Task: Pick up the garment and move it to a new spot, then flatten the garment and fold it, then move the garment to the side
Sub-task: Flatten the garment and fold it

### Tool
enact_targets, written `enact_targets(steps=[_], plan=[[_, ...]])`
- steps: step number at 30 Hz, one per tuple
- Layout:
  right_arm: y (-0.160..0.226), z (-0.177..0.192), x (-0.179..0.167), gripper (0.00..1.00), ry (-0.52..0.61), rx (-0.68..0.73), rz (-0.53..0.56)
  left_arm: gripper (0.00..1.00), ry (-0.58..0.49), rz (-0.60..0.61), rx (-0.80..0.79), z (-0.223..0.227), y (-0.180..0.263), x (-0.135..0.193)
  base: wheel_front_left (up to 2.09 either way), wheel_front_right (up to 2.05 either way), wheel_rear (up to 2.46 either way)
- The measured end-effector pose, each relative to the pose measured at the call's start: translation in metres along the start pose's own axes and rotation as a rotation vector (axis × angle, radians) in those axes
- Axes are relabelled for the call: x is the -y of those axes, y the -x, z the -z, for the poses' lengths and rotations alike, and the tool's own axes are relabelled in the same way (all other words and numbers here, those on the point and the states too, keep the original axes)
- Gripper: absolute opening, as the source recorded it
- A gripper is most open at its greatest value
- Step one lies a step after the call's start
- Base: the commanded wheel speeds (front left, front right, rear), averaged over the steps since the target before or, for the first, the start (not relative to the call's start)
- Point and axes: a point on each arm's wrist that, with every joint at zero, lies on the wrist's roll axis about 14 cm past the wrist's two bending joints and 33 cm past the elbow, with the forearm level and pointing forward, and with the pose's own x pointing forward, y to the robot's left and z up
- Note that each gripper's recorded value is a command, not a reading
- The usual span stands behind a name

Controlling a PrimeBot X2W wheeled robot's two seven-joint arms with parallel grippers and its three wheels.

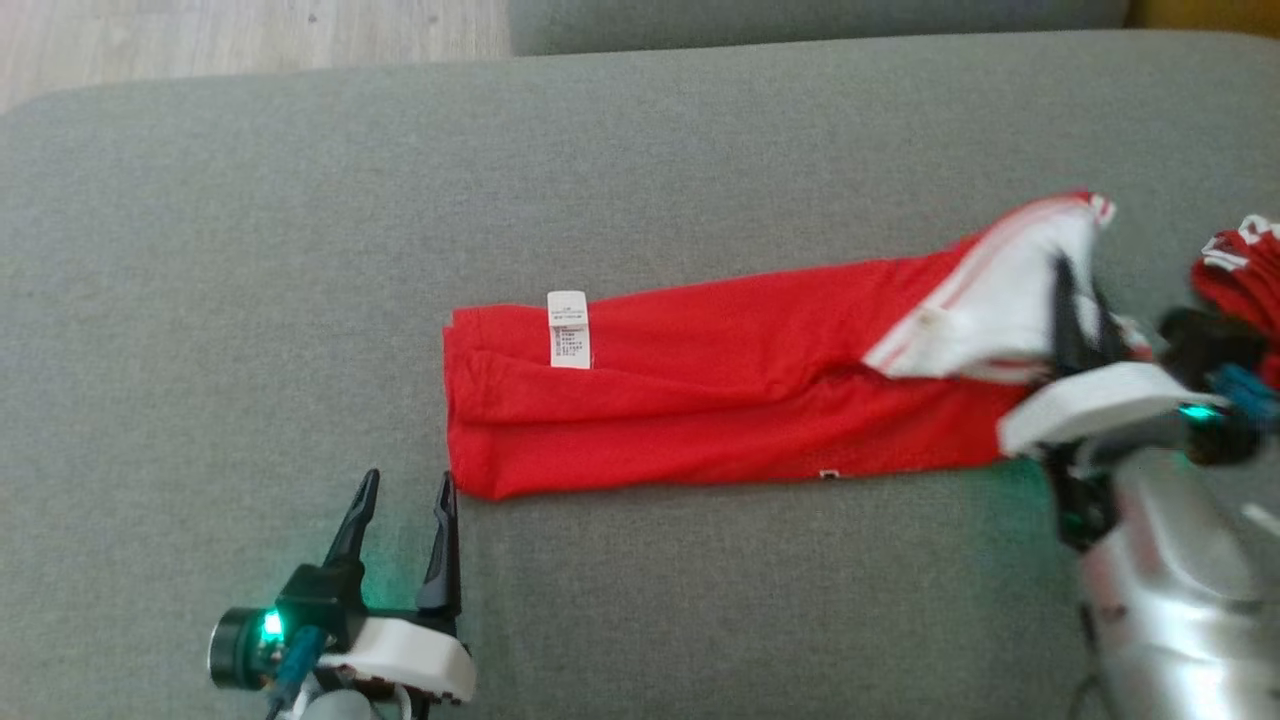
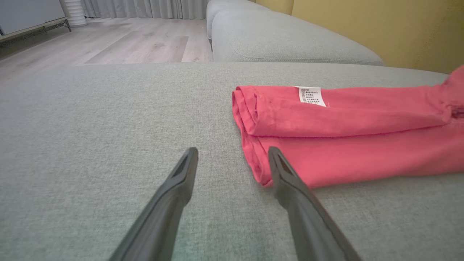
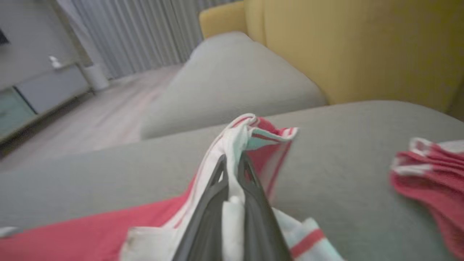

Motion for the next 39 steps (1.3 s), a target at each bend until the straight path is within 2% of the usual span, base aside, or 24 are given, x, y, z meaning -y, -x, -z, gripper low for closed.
enact_targets(steps=[3,8,9,12,18,23,24,25,26,29,32,35,39], plan=[[0.003,-0.012,-0.049,0.0,-0.049,0.059,-0.129,1.0,0.002,0.009,0.005,-0.001,0.004,0.003,0.0,0.0,0.0],[0.026,0.012,-0.124,0.0,-0.119,-0.002,-0.339,1.0,0.004,0.008,0.01,-0.002,0.012,0.003,0.0,0.0,0.0],[0.026,0.012,-0.124,0.0,-0.119,-0.002,-0.339,1.0,0.004,0.008,0.01,-0.002,0.012,0.003,0.0,0.0,0.0],[0.034,0.014,-0.169,0.0,-0.149,-0.021,-0.467,1.0,0.01,-0.016,0.011,-0.001,0.019,-0.004,0.0,0.0,0.0],[0.038,0.009,-0.243,0.0,-0.123,-0.048,-0.688,1.0,0.031,-0.08,-0.025,0.015,0.044,-0.018,0.0,0.0,0.0],[0.039,0.02,-0.281,0.0,-0.074,-0.108,-0.797,1.0,0.051,-0.144,-0.032,0.021,0.062,-0.033,0.0,0.0,0.0],[0.04,0.026,-0.285,0.43,-0.063,-0.131,-0.808,1.0,0.055,-0.156,-0.031,0.021,0.065,-0.035,0.0,0.0,0.0],[0.042,0.029,-0.29,0.93,-0.067,-0.143,-0.823,1.0,0.059,-0.167,-0.031,0.022,0.067,-0.038,0.0,0.0,0.0],[0.045,0.029,-0.295,1.0,-0.082,-0.149,-0.835,1.0,0.064,-0.182,-0.029,0.022,0.07,-0.041,0.0,0.0,0.0],[0.047,0.018,-0.304,1.0,-0.13,-0.119,-0.852,1.0,0.065,-0.198,-0.025,0.021,0.072,-0.045,0.0,0.0,0.0],[0.035,0.0,-0.293,1.0,-0.145,-0.064,-0.811,1.0,0.061,-0.195,-0.013,0.016,0.067,-0.044,0.0,0.0,0.0],[0.019,-0.023,-0.264,1.0,-0.13,0.02,-0.719,1.0,0.056,-0.173,0.011,0.007,0.058,-0.04,0.0,0.0,0.0],[0.005,-0.034,-0.204,1.0,-0.092,0.088,-0.543,1.0,0.038,-0.13,0.037,-0.003,0.045,-0.031,0.0,0.0,0.0]])
